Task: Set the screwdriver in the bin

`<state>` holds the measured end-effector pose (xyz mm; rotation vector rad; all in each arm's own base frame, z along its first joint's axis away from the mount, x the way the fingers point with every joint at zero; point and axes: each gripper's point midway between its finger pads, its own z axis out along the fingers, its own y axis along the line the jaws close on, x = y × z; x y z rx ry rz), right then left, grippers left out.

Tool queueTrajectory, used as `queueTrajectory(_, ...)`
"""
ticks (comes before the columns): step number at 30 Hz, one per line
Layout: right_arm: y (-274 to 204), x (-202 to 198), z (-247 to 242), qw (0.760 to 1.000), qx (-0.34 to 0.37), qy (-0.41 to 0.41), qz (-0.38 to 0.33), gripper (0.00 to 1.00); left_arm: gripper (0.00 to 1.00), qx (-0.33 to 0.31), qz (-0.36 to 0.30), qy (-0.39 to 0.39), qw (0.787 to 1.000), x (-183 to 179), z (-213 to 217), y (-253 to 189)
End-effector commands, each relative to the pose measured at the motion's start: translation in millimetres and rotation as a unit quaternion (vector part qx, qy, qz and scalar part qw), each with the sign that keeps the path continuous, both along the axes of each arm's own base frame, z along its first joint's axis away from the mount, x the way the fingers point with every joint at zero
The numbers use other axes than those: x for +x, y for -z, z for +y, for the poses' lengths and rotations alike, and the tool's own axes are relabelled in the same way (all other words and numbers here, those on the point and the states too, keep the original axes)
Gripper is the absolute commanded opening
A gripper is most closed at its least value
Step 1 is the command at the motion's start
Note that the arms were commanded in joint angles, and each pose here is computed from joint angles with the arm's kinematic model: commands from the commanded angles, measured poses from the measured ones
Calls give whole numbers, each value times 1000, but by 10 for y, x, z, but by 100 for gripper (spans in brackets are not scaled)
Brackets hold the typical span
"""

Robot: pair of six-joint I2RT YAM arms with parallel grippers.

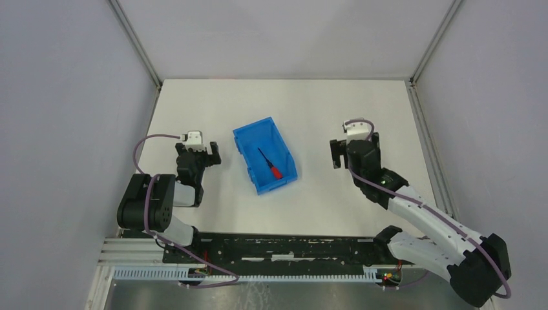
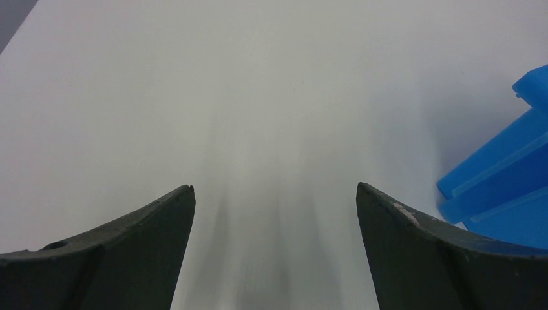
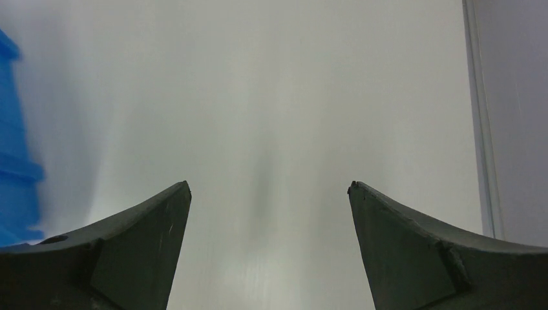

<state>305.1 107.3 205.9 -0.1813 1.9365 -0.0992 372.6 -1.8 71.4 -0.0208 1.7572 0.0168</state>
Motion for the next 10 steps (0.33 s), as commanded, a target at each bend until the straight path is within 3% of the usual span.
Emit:
queueTrajectory(1, 254, -116, -366, 996, 0, 75, -44, 98, 100, -9, -30, -5, 999, 77, 18, -159)
queueTrajectory(6, 732, -267, -574, 993, -5, 105, -55, 98, 100, -9, -30, -5, 999, 77, 18, -159)
queueTrajectory(10, 809, -276, -594, 992, -5, 111, -54, 98, 100, -9, -30, -4, 999, 77, 16, -159)
